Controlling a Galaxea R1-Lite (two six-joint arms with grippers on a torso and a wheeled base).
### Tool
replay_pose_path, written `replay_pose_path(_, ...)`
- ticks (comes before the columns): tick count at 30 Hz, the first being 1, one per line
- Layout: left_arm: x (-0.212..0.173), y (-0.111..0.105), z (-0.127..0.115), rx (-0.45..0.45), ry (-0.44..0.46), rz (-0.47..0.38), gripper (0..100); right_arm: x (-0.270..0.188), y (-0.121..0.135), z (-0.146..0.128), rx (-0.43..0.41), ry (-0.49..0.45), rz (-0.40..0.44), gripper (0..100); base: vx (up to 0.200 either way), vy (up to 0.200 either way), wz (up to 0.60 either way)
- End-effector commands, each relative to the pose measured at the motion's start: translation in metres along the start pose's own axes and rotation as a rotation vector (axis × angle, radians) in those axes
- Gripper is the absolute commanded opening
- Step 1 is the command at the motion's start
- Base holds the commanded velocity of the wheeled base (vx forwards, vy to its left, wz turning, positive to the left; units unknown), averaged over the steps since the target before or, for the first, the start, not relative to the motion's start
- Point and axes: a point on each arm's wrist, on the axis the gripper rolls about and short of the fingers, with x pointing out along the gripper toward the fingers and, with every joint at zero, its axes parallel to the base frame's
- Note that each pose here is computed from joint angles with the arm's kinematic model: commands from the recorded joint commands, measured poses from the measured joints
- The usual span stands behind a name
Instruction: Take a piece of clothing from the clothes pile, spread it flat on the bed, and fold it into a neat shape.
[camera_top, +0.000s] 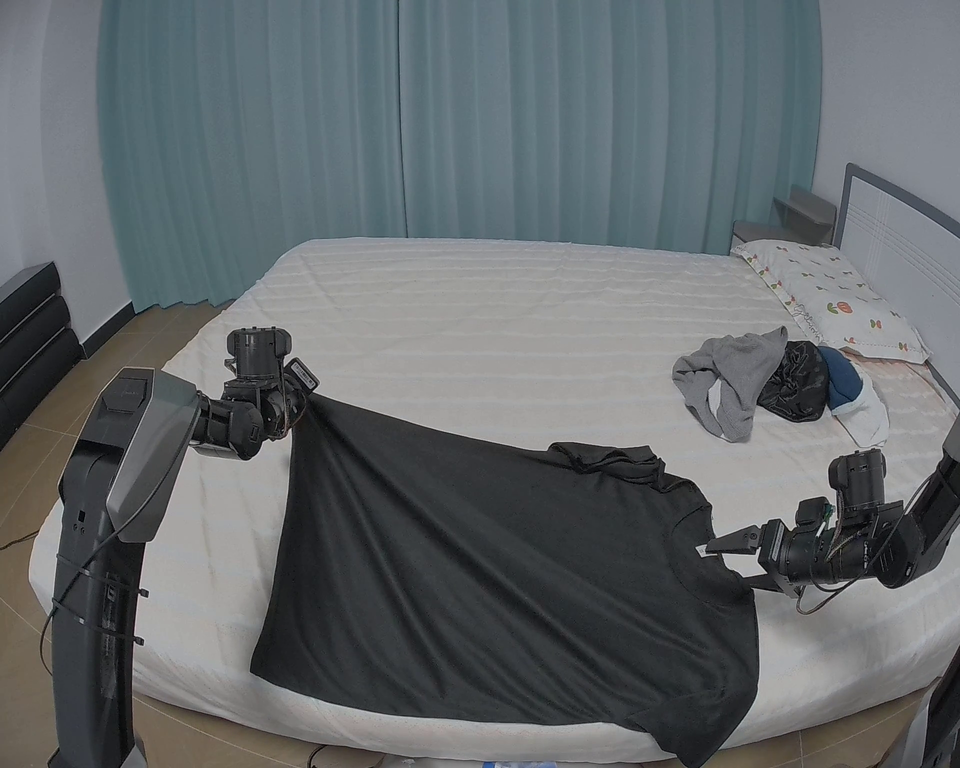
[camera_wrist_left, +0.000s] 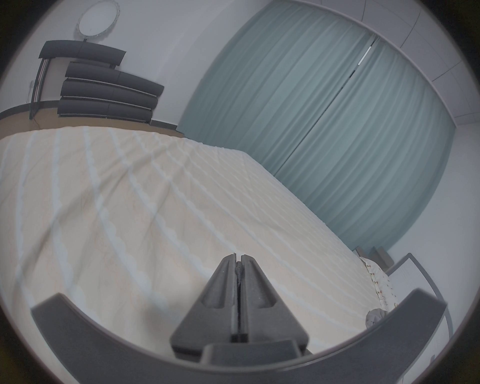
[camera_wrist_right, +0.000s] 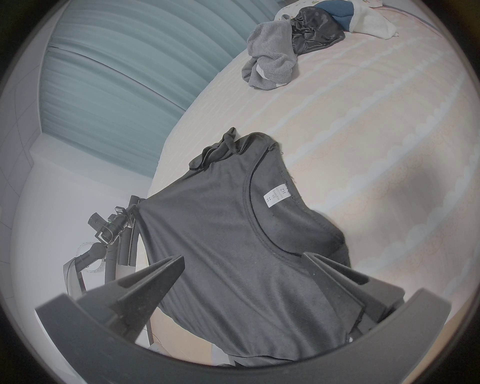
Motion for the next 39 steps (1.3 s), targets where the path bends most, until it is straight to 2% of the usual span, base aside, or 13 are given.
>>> replay_pose_path(1, 0.008, 0.005, -0.006, 0.015, -0.003, 0.025, 0, 0.0, 0.0, 0.0, -0.001, 0.0, 0.001, 100, 0.0, 0.0, 0.0)
replay_pose_path(8, 0.026, 0.018, -0.024, 0.062, -0.025, 0.092, 0, 0.002, 0.002, 0.005, -0.016, -0.029, 0.017, 100, 0.0, 0.0, 0.0)
replay_pose_path(11, 0.026, 0.02, -0.028, 0.069, -0.004, 0.107, 0, 0.003, 0.005, 0.007, -0.013, -0.049, 0.031, 100, 0.0, 0.0, 0.0)
replay_pose_path(12, 0.025, 0.019, -0.029, 0.073, 0.011, 0.118, 100, 0.004, 0.006, 0.008, -0.008, -0.058, 0.038, 100, 0.0, 0.0, 0.0)
replay_pose_path(17, 0.022, 0.018, -0.034, 0.084, 0.043, 0.134, 100, 0.013, 0.011, 0.008, -0.009, -0.062, 0.048, 100, 0.0, 0.0, 0.0)
replay_pose_path(25, -0.002, 0.013, -0.019, 0.071, 0.057, 0.152, 100, 0.041, 0.022, 0.013, -0.048, -0.123, -0.007, 100, 0.0, 0.0, 0.0)
replay_pose_path(26, -0.019, 0.014, -0.014, 0.052, 0.081, 0.159, 100, 0.05, 0.029, 0.016, -0.049, -0.14, -0.006, 100, 0.0, 0.0, 0.0)
replay_pose_path(32, -0.066, 0.019, -0.01, -0.033, 0.18, 0.152, 100, 0.08, 0.051, 0.026, -0.02, -0.167, 0.016, 100, 0.0, 0.0, 0.0)
replay_pose_path(39, -0.127, 0.025, -0.016, -0.081, 0.232, 0.166, 100, 0.114, 0.063, 0.03, -0.039, -0.188, -0.027, 100, 0.0, 0.0, 0.0)
